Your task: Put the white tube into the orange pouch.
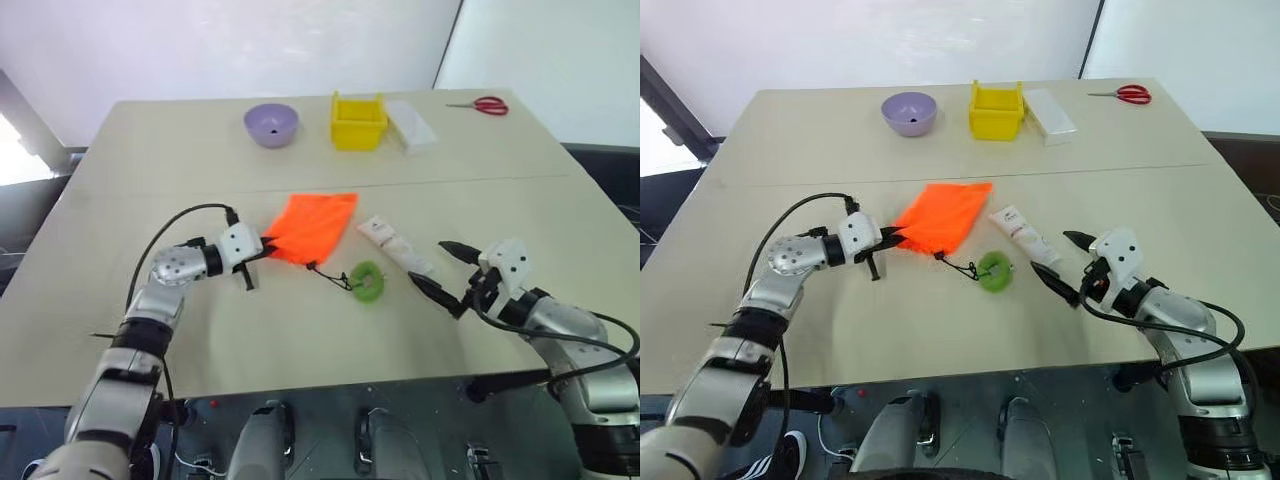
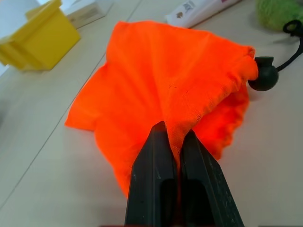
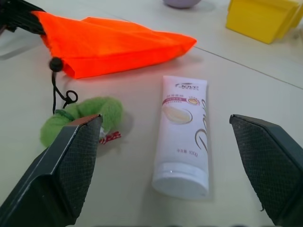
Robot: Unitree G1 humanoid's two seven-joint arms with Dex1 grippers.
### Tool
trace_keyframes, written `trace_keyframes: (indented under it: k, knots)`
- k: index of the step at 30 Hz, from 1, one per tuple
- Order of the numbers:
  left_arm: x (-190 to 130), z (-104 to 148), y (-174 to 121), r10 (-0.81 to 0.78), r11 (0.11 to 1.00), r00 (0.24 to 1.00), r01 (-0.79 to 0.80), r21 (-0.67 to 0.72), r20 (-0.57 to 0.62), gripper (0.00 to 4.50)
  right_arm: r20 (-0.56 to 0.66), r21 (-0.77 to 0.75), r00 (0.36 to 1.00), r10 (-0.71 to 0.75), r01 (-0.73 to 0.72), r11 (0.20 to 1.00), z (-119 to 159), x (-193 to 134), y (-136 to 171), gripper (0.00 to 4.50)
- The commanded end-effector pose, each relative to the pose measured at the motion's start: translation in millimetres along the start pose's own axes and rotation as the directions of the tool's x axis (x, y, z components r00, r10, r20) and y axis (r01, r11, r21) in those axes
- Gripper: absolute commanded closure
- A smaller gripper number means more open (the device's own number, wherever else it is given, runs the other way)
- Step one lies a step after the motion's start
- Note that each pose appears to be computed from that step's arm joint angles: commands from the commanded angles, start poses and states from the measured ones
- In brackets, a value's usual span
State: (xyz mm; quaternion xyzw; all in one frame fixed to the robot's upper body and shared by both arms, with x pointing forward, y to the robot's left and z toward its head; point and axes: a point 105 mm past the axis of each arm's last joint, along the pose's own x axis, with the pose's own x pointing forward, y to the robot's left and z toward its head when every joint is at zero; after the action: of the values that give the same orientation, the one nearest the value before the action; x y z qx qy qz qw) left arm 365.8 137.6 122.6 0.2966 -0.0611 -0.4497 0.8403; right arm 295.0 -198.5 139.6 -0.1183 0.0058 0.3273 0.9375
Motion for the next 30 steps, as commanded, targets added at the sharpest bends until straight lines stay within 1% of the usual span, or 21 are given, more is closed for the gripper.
trace_keyframes:
  k: [1, 3, 5, 6, 8, 10, 12, 13, 14, 15, 18, 20, 22, 24, 26, 28, 30]
  knots:
    - [-4, 20, 5, 0.093, 0.995, 0.995, -0.091, -0.044, 0.033, 4.48, 0.002, -0.047, 1.000, -0.015, 0.016, 0.999, 6, -2, -6, 0.00]
    - [0, 30, 2, 0.143, 0.985, 0.989, -0.139, -0.100, 0.033, 4.48, -0.012, -0.062, 1.000, -0.024, 0.023, 0.998, 6, 2, -8, 0.00]
    - [6, 44, -6, 0.144, 0.984, 0.988, -0.137, -0.117, 0.061, 4.48, -0.016, -0.055, 1.000, -0.027, 0.027, 0.998, 6, 5, -9, 0.00]
    - [9, 48, -10, 0.143, 0.984, 0.988, -0.136, -0.116, 0.054, 4.48, -0.013, -0.055, 0.999, -0.030, 0.030, 0.998, 5, 7, -9, 0.00]
    - [13, 51, -16, 0.146, 0.975, 0.989, -0.140, -0.174, 0.023, 4.48, -0.023, -0.064, 0.999, -0.038, 0.037, 0.997, 3, 9, -11, 0.00]
    - [14, 59, -14, 0.176, 0.963, 0.984, -0.166, -0.213, 0.032, 4.48, -0.045, -0.069, 0.998, -0.048, 0.045, 0.997, -2, 9, -13, 0.00]
    - [12, 65, -5, 0.224, 0.935, 0.973, -0.199, -0.295, 0.054, 4.48, -0.089, -0.080, 0.990, -0.110, 0.103, 0.991, -9, 10, -23, 0.00]
    - [9, 66, 0, 0.228, 0.939, 0.971, -0.201, -0.280, 0.068, 4.48, -0.086, -0.061, 0.990, -0.110, 0.105, 0.993, -9, 11, -24, 0.00]
    - [6, 66, 7, 0.240, 0.930, 0.968, -0.208, -0.303, 0.072, 4.48, -0.096, -0.043, 0.989, -0.111, 0.107, 0.993, -10, 12, -24, 0.00]
    - [4, 64, 11, 0.234, 0.938, 0.970, -0.208, -0.277, 0.062, 4.48, -0.096, -0.042, 0.990, -0.105, 0.101, 0.994, -9, 14, -22, 0.00]
    - [4, 52, 3, 0.148, 0.986, 0.989, -0.148, -0.083, -0.002, 4.48, -0.115, 0.008, 0.990, -0.084, 0.085, 0.996, -9, 23, -13, 0.00]
    - [3, 46, 3, 0.145, 0.985, 0.989, -0.145, -0.097, -0.005, 4.48, -0.133, 0.069, 0.988, -0.079, 0.089, 0.994, -9, 31, -7, 0.00]
    - [3, 40, 3, 0.138, 0.989, 0.990, -0.139, -0.051, -0.019, 4.48, -0.150, 0.123, 0.986, -0.075, 0.094, 0.988, -8, 38, -2, 0.00]
    - [3, 38, 4, 0.139, 0.989, 0.990, -0.140, -0.039, -0.012, 4.48, -0.166, 0.167, 0.984, -0.061, 0.089, 0.982, -7, 43, 3, 0.00]
    - [5, 35, 2, 0.116, 0.993, 0.993, -0.116, -0.005, -0.023, 4.48, -0.218, 0.162, 0.973, -0.071, 0.108, 0.981, -11, 46, 2, 0.00]
    - [6, 32, 1, 0.107, 0.994, 0.994, -0.106, 0.025, -0.034, 4.48, -0.275, 0.129, 0.955, -0.114, 0.154, 0.980, -16, 47, -6, 0.00]
    - [8, 33, -1, 0.111, 0.994, 0.994, -0.111, 0.010, -0.017, 4.48, -0.333, 0.107, 0.932, -0.143, 0.188, 0.976, -22, 46, -13, 0.00]
